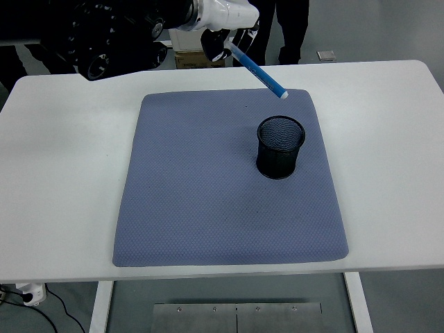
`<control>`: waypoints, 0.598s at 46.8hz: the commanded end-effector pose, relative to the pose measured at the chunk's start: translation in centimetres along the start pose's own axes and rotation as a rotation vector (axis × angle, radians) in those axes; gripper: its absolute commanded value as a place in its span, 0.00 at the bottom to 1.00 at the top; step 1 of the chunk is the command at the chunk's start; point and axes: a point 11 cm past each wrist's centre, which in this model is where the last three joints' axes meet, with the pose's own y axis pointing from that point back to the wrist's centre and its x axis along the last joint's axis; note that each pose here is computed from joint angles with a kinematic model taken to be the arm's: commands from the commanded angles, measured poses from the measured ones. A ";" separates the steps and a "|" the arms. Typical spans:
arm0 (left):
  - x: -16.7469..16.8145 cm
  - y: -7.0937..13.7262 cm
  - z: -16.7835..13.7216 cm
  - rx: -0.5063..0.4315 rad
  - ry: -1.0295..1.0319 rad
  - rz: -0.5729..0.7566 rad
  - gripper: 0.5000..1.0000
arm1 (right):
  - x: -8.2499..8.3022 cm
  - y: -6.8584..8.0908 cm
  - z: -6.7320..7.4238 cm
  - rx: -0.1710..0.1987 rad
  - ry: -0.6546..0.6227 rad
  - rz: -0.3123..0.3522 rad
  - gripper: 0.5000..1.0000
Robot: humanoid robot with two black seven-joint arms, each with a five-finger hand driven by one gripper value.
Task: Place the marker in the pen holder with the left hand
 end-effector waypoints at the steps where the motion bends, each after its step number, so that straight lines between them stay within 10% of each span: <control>1: 0.0 0.0 0.0 0.000 -0.003 0.002 0.00 | 0.0 0.0 0.0 0.000 0.000 -0.001 1.00; 28: 0.0 0.0 -0.2 0.014 -0.230 -0.001 0.00 | 0.0 0.0 0.0 -0.001 0.000 -0.001 1.00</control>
